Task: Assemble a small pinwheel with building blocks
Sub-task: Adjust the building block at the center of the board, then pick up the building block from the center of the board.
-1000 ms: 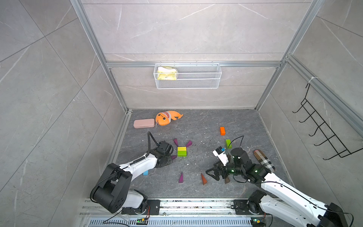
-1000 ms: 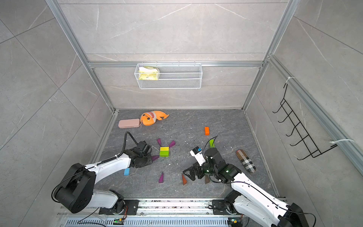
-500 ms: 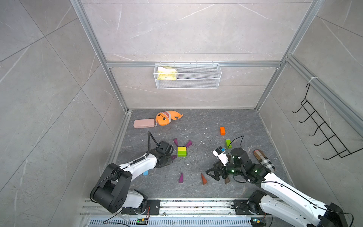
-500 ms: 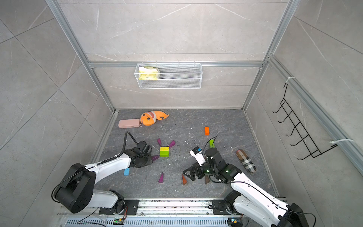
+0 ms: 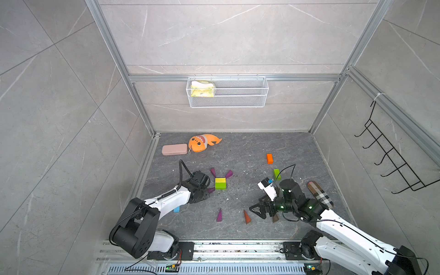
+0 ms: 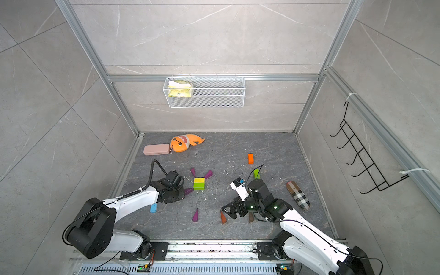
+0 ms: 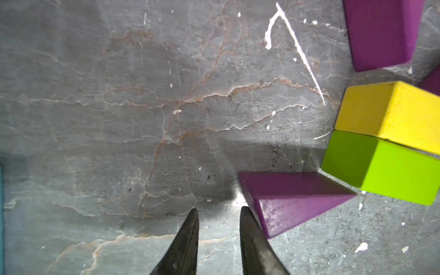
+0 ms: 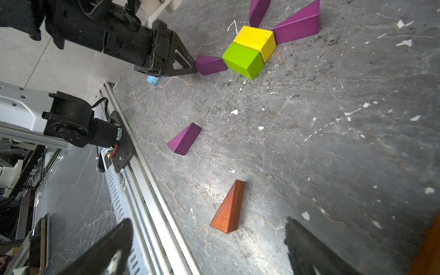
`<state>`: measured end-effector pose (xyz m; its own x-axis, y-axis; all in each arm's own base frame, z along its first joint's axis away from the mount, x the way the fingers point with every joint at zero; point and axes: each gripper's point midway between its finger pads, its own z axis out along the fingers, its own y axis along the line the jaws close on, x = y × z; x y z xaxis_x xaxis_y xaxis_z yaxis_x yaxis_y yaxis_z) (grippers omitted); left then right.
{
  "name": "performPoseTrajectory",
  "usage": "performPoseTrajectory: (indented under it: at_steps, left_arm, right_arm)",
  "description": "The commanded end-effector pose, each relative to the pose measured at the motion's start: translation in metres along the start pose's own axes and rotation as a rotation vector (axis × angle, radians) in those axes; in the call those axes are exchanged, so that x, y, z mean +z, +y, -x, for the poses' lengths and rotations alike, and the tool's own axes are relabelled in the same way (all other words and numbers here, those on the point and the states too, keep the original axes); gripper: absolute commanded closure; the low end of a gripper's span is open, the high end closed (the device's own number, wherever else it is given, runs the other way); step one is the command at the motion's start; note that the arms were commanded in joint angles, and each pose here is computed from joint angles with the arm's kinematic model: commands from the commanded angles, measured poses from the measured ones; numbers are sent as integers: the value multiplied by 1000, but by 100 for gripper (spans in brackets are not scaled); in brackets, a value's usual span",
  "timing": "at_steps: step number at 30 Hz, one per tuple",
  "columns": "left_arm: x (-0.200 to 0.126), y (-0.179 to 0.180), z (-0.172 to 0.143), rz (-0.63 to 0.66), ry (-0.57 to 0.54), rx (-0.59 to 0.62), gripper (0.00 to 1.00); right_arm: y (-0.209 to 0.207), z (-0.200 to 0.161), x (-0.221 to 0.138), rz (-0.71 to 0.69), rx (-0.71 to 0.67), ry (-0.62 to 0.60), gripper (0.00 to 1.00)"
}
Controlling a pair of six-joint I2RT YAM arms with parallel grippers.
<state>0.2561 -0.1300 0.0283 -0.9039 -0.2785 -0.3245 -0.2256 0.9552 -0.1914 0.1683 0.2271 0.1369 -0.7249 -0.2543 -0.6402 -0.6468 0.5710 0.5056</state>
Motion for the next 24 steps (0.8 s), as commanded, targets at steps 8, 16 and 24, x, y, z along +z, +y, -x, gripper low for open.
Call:
performPoseTrajectory:
  at_steps: [8,16,24]
  left_arm:
    - [-64,-10,30,-54,-131,183,53]
    - [-118,-32,14,-204,-41,385,3]
    - [-156,-60,-25,-503,84,249,0]
  right_arm:
    - [-16,0,2,-86,24,9,0]
    - [-38,3,0,-303,205,6,12]
    - [7,-5,20,-441,192,10,21]
